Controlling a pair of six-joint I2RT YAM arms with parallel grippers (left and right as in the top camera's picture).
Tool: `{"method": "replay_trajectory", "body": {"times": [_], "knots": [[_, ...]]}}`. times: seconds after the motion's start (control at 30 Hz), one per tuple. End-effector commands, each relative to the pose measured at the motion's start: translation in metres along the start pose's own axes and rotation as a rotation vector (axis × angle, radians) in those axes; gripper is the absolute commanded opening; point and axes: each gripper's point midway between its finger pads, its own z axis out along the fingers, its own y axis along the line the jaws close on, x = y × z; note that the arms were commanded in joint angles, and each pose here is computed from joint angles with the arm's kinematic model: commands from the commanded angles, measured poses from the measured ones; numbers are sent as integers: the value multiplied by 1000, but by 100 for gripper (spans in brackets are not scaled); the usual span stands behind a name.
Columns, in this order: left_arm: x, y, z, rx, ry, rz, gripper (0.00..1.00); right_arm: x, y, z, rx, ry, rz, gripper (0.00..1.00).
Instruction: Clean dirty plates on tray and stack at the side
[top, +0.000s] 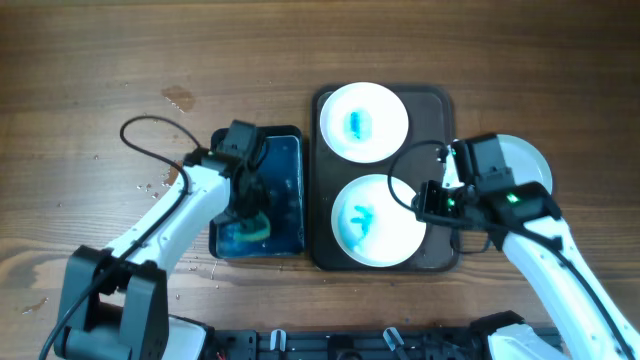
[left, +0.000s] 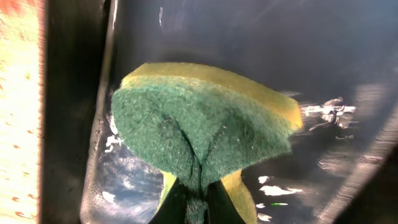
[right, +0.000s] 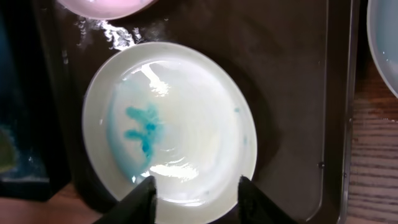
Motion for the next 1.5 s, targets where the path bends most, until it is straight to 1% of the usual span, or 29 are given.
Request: {"method": "replay_trajectory", "body": {"times": [0.0,0.07,0.1,0.17,0.2,0.23,0.3,0.33,0.37,0.4,0.47,0.53,0.57,0.6,0.67,0.77,0.83,0.9,0.93,1.03,1.1,1.13,1.17,1.2,1.27,1.3,1.4,1.47], "knots": [[-32,-21,-65,96,-115,59,4,-5,-35,28,153,38,117,48],[-35,-26,-90,115,-134,79,4,-6,-48,46,178,88,116,48],[-34,-31,-99,130,-140,90,4,-5,-49,57,156,126,70,47],[-25,-52,-111,213,-137,155,4,2,-28,79,-3,207,-120,47],[-21,-61,-112,240,-133,174,4,6,-29,88,-12,226,-130,47],[-20,-74,-113,268,-147,203,4,13,-35,99,-6,244,-136,44],[-15,-94,-113,299,-166,252,4,29,-41,114,-15,272,-123,26],[-12,-102,-112,308,-168,274,4,29,-40,115,-21,268,-110,17],[-8,-112,-109,316,-166,302,4,26,-39,114,-20,257,-87,9],[-4,-121,-104,323,-159,321,4,25,-39,113,-17,250,-56,4],[14,-157,-88,392,-93,340,4,23,-42,112,8,238,-21,4],[23,-175,-76,424,-55,355,4,21,-49,111,53,226,0,4],[29,-186,-65,429,-28,338,4,20,-60,110,121,216,41,4],[36,-197,-56,443,-9,358,4,21,-63,109,143,215,54,4],[50,-220,-28,454,30,368,4,21,-65,109,150,216,60,4],[58,-243,11,454,49,365,4,22,-64,109,148,220,61,4],[61,-242,34,420,78,328,4,24,-65,108,150,226,62,4],[50,-224,48,332,55,298,4,24,-65,108,152,229,63,4],[43,-213,51,277,28,286,4,24,-65,108,152,229,63,4],[5,-153,40,-19,-130,248,4,24,-65,108,152,229,64,4],[-9,-133,29,-127,-205,253,4,24,-65,108,152,229,64,4],[-10,-133,29,-129,-205,276,4,25,-65,108,152,229,63,4],[-6,-138,30,-102,-187,278,4,25,-65,108,152,230,63,4],[5,-154,32,-26,-139,299,4,25,-65,108,152,230,64,4],[31,-190,33,155,-50,342,4,25,-65,108,153,231,64,4],[51,-217,30,288,6,374,4,26,-65,108,154,234,64,4],[90,-263,19,500,94,457,4,27,-66,107,156,240,66,4],[107,-284,14,575,97,509,4,28,-66,107,157,244,66,4]]}}
